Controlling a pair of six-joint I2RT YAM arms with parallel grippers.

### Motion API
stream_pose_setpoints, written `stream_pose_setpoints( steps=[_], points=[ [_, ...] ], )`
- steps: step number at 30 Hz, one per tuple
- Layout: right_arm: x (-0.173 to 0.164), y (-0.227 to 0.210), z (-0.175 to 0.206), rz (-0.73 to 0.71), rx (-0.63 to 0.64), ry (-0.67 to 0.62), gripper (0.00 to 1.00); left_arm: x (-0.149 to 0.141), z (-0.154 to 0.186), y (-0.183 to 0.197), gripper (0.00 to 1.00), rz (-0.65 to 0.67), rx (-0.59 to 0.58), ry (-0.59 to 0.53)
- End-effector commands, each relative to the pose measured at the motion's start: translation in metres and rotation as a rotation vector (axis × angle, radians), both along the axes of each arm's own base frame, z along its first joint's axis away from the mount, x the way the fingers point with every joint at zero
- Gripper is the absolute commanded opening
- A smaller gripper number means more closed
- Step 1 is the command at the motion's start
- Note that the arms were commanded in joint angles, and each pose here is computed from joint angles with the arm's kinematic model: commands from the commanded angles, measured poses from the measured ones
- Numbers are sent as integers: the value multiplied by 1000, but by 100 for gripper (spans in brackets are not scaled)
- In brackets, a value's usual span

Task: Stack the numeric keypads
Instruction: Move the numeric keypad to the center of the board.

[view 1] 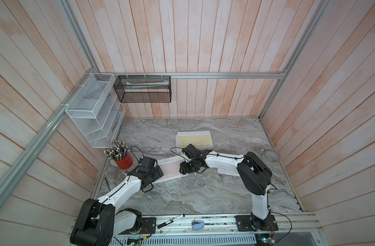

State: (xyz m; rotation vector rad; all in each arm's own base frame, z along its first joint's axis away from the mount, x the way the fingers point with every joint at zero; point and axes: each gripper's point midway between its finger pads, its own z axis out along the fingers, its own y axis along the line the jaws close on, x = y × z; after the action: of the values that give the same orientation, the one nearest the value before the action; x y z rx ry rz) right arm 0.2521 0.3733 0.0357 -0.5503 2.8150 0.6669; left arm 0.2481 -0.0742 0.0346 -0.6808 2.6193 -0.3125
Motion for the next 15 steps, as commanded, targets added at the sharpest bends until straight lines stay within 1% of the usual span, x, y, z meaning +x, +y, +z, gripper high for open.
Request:
stream_pose_setpoints(
  steps=[1,5,8,10,13,15],
  points=[
    [-20,-5,9,-6,30,26,57,-14,2,-16,99,-14,-80,20],
    [-29,-15,7,-30,23,47,57,-26,0,-21,99,-34,-74,37],
    [-24,-22,13,-55,-3,23,58,-34,-4,-21,99,-37,-69,56],
    [-14,-32,21,-102,-40,-13,59,-34,-2,-17,100,-31,-48,58],
    [11,-52,36,-213,-89,-87,59,-26,9,-3,100,-3,40,35],
    [25,-61,44,-273,-117,-114,59,-16,19,5,100,16,98,10]
  ],
)
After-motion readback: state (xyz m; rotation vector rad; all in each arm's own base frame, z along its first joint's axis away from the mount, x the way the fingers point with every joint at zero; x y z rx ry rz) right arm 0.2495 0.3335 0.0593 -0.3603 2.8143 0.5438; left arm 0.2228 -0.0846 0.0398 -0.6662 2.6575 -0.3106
